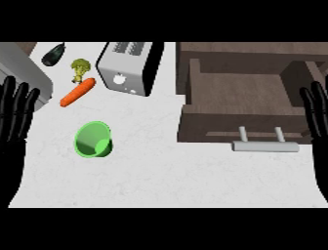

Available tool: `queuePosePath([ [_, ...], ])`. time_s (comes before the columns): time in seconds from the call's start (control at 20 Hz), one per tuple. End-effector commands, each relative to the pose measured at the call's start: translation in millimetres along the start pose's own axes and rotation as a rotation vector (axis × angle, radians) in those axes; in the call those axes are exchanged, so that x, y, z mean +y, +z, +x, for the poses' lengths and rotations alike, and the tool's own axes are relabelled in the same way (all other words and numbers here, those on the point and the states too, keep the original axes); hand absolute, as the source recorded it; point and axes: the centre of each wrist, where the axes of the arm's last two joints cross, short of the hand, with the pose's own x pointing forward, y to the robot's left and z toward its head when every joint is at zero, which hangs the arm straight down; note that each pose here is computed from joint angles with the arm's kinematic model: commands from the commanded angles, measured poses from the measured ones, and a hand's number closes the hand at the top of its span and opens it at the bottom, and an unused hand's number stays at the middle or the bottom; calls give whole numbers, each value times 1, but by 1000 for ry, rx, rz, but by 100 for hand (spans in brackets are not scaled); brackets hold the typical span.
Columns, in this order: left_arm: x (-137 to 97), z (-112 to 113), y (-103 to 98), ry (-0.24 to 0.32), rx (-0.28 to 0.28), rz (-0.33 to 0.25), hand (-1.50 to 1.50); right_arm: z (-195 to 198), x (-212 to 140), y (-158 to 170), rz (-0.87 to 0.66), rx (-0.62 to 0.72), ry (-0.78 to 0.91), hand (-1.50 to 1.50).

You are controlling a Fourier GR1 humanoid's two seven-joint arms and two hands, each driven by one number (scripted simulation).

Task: Pick up the cup, place it into the drawer and close the drawer

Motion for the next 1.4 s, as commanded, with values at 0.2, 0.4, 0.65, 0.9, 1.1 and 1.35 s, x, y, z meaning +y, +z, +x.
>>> queuePosePath([
  [0.2,-40,-11,-23,-26,7,136,-150,0,-2,-10,58,8,25,-150],
  [0.4,-42,-7,-18,175,122,207,-150,-7,11,-5,95,89,-91,-150],
  [0.65,-57,-36,-12,153,120,228,-150,2,5,-16,64,101,-80,-150],
  [0.9,-67,-35,-23,161,117,240,-150,-3,-7,0,89,103,-82,-150],
  [1.1,-56,-35,-33,154,136,248,-150,7,-4,-15,70,81,-84,-150],
  [1.35,-67,-47,-36,165,171,250,-150,3,-1,-3,81,88,-74,-150],
])
